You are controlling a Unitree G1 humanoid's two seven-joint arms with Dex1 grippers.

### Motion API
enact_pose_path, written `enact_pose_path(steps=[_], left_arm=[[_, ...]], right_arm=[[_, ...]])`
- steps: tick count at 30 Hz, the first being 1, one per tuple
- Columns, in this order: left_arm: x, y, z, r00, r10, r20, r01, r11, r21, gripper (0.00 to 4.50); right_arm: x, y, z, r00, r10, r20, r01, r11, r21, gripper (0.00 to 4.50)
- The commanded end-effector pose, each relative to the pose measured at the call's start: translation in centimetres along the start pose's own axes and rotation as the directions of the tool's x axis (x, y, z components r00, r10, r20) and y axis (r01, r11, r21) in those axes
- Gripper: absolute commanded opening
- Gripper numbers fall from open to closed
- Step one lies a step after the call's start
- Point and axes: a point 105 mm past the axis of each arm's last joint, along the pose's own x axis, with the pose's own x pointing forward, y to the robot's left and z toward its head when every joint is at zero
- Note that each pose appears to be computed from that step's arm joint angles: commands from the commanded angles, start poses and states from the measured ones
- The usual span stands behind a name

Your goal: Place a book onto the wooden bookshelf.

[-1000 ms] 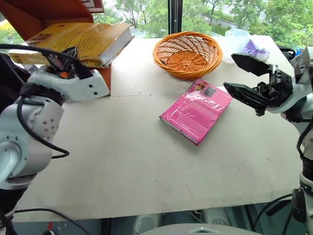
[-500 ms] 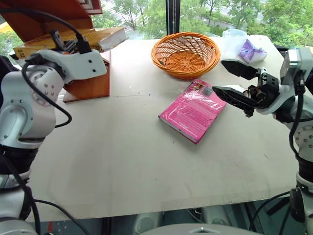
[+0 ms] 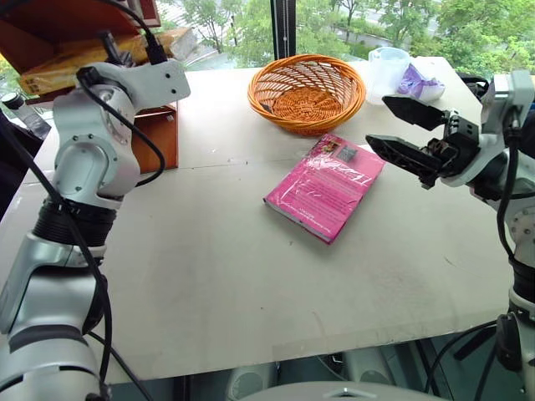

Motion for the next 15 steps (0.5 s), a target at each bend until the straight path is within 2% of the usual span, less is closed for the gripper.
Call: enact_pose_path(steps=[1,8,10,11,12,15], left_arm=[[-0.7,2.8,-2.3,0.994,0.084,-0.070,-0.083,0.996,0.020,0.12],[-0.7,2.6,-3.6,0.993,0.069,-0.101,-0.066,0.997,0.033,0.12],[-0.8,2.5,-4.4,0.989,0.072,-0.130,-0.067,0.997,0.042,1.12],[-0.9,2.6,-4.6,0.987,0.074,-0.140,-0.069,0.997,0.043,1.18],[-1.0,2.6,-4.9,0.985,0.078,-0.151,-0.073,0.997,0.038,1.47],[-1.2,2.3,-5.5,0.980,0.063,-0.188,-0.064,0.998,0.002,3.09]], right_arm=[[-0.1,0.2,0.9,0.999,0.012,0.035,-0.011,0.999,-0.046,4.50],[-0.1,0.2,1.3,0.998,0.009,0.068,-0.005,0.998,-0.058,4.50],[-0.1,0.1,1.4,0.997,0.004,0.076,0.000,0.998,-0.062,4.50],[-0.1,0.2,1.4,0.997,0.003,0.078,0.002,0.998,-0.063,4.50],[-0.2,0.2,1.4,0.997,0.002,0.079,0.003,0.998,-0.063,4.50],[-0.3,0.3,1.2,0.997,-0.003,0.077,0.008,0.998,-0.062,4.50]])
